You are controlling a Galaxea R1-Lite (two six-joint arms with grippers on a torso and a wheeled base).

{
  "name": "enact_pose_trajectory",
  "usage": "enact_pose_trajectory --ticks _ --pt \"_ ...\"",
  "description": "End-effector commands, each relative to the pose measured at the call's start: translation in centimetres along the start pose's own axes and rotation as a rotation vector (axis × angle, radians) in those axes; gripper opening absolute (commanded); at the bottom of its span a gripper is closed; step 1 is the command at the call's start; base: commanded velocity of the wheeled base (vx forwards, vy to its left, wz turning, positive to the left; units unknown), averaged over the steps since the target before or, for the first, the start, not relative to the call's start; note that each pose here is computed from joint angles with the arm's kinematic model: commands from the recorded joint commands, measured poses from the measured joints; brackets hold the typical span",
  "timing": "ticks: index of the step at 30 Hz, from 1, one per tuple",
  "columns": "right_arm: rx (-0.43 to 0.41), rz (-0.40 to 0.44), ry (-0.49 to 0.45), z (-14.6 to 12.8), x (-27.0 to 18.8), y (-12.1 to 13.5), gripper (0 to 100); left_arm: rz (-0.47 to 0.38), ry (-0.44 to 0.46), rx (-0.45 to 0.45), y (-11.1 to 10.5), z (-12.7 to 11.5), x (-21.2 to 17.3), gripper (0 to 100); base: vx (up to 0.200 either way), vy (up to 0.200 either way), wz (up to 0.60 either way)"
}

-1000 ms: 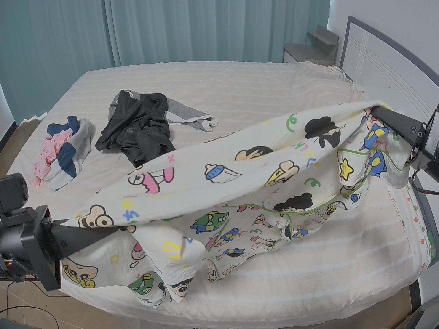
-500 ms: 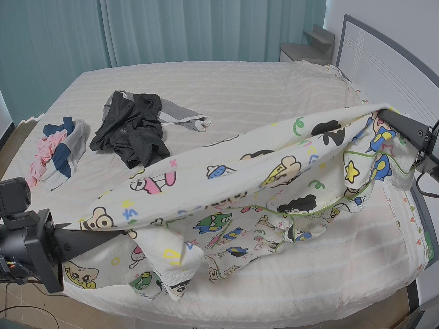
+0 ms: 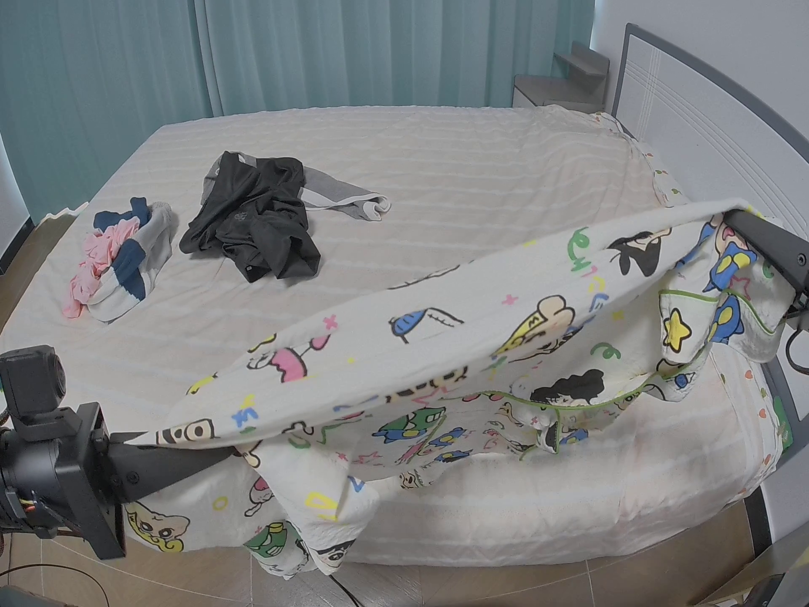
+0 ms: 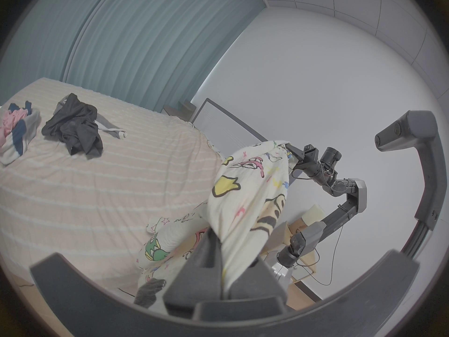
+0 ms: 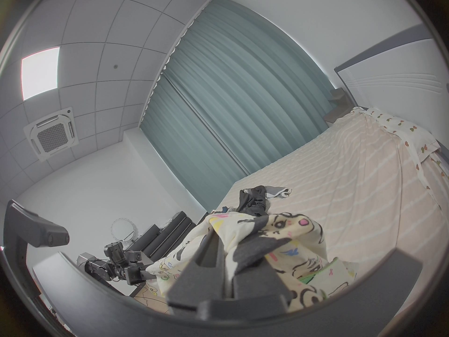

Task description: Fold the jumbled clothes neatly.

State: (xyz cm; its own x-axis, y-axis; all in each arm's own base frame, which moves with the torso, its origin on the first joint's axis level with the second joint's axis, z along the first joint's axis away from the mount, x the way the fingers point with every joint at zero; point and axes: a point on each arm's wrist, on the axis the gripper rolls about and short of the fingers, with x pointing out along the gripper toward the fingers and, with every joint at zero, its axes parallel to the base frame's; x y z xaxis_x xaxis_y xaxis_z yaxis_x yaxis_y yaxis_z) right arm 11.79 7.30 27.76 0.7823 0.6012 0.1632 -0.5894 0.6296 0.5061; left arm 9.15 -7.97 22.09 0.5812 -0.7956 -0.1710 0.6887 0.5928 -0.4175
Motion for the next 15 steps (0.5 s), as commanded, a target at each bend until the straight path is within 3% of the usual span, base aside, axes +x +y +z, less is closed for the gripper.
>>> enact_pose_trajectory --ticks 1,10,11,15 --pt "-0.004 0.014 -0.020 0.2 -1.0 0.3 0 0.000 0.008 -0.006 0.1 -0.3 -0.1 0 0.000 0.000 0.00" --pt "-0.010 0.027 -0.038 0.4 -2.1 0.6 0 -0.019 0.029 -0.059 0.0 -0.8 0.0 0 0.000 0.000 0.00" --pt "-0.009 0.027 -0.024 0.2 -2.1 0.5 0 -0.016 0.030 -0.109 0.0 -0.8 0.0 0 0.000 0.000 0.00" --pt "-0.003 0.011 0.038 -1.0 -1.9 -0.3 0 -0.005 0.061 -0.164 0.3 -1.5 0.2 0 0.000 0.000 0.00"
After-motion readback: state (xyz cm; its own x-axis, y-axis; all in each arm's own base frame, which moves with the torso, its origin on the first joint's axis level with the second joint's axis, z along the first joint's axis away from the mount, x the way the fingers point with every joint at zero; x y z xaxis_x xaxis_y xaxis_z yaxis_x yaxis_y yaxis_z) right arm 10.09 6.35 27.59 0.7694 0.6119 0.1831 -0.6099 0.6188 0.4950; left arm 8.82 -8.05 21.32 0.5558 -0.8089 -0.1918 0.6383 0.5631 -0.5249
